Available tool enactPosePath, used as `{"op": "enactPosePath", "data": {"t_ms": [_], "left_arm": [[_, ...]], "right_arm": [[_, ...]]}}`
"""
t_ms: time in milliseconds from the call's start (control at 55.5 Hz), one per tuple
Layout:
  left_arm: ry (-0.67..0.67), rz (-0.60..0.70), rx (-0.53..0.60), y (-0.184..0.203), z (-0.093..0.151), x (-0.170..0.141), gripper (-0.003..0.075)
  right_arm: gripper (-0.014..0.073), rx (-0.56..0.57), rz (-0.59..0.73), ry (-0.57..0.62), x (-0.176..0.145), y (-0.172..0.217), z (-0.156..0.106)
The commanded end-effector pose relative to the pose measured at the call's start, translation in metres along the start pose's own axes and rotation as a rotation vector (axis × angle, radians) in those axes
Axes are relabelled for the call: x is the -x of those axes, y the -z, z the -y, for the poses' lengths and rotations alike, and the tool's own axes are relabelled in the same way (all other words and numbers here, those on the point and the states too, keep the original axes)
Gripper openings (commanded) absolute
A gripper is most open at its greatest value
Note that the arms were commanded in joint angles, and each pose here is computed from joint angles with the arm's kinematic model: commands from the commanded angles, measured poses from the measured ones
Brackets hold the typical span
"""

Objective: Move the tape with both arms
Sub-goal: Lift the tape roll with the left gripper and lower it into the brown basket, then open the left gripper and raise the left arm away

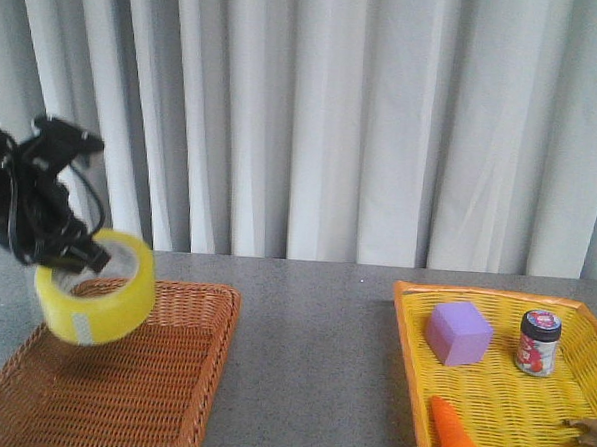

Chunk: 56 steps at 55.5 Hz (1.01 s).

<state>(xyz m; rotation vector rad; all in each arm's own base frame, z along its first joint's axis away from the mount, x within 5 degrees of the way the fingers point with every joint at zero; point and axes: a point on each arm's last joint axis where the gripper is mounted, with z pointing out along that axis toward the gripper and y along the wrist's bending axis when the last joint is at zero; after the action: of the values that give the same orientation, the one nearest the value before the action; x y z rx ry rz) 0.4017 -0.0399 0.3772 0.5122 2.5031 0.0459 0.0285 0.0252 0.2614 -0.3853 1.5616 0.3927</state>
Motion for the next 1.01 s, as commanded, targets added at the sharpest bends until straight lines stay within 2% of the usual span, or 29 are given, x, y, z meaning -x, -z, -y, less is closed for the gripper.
{"op": "enactPosePath", "data": {"t_ms": [0, 234, 450, 684, 882, 990], "left_arm": [[0.038, 0.126, 0.024, 0.008, -0.003, -0.001, -0.0007], [0.042, 0.1, 0.024, -0.034, 0.002, -0.021, -0.0001], [0.04, 0.005, -0.009, -0.063, 0.004, -0.03, 0.0041], [0.045, -0.072, -0.034, -0.083, 0.006, -0.037, 0.0145], [0.053, -0.05, -0.027, -0.076, 0.005, -0.035, 0.0262], [0.053, -0.036, -0.023, -0.069, 0.005, -0.034, 0.0299]], "right_arm": [[-0.0004, -0.026, 0.074, 0.0, 0.013, 0.001, 0.002], [-0.0004, -0.026, 0.074, 0.0, 0.013, 0.001, 0.002], [-0.0004, -0.026, 0.074, 0.0, 0.013, 0.001, 0.002], [-0.0004, -0.027, 0.077, 0.0, 0.013, 0.001, 0.002], [-0.0004, -0.027, 0.077, 0.0, 0.013, 0.001, 0.002], [-0.0004, -0.027, 0.077, 0.0, 0.013, 0.001, 0.002]]}}
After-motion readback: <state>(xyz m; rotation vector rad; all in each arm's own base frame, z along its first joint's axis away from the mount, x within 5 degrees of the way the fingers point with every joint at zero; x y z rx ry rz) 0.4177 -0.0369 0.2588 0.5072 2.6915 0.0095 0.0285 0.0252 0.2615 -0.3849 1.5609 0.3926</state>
